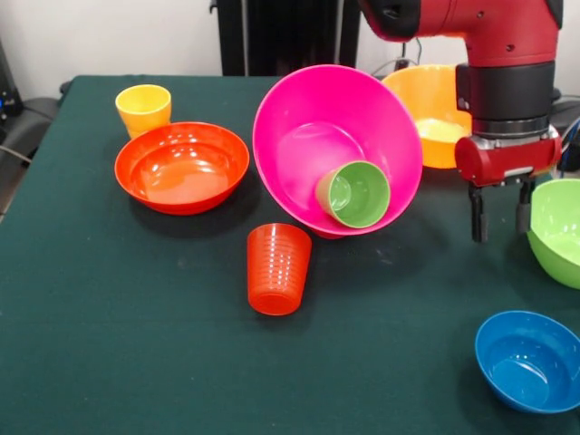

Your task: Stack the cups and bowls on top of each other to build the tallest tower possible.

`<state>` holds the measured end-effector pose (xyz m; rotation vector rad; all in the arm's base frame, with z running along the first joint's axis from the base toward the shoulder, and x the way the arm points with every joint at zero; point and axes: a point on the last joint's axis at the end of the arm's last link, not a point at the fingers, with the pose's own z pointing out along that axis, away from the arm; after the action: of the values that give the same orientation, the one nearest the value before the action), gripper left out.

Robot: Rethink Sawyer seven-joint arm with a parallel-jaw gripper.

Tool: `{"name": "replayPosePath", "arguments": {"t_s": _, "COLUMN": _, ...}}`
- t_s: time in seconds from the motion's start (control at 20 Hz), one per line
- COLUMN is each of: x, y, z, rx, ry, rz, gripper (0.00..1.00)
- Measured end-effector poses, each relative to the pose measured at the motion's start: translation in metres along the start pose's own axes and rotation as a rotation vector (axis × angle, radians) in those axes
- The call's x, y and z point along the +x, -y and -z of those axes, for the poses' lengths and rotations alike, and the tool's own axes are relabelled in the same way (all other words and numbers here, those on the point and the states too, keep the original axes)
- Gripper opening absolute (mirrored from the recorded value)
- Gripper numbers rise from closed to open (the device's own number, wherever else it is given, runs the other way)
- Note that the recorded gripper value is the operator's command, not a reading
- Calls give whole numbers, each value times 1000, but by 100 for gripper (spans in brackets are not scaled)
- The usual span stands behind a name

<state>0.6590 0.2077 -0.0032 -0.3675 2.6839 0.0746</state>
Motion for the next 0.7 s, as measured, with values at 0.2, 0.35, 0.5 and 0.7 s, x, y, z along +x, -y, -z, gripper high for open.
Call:
{"name": "replayPosePath", "arguments": {"t_s": 0.2, "x": -9, "y": 2, "z": 7, "rx": 5, "ry": 17, "rz": 2, "gripper": 100}}
{"name": "replayPosePath", "arguments": {"t_s": 0.35, "x": -19, "y": 8, "z": 15, "rx": 15, "ry": 30, "rz": 0, "gripper": 100}}
{"name": "replayPosePath", "arguments": {"t_s": 0.5, "x": -34, "y": 24, "z": 27, "rx": 36, "ry": 40, "rz": -8, "gripper": 100}}
{"name": "replayPosePath", "arguments": {"t_s": 0.7, "x": -52, "y": 49, "z": 43, "rx": 65, "ry": 37, "rz": -29, "gripper": 100}}
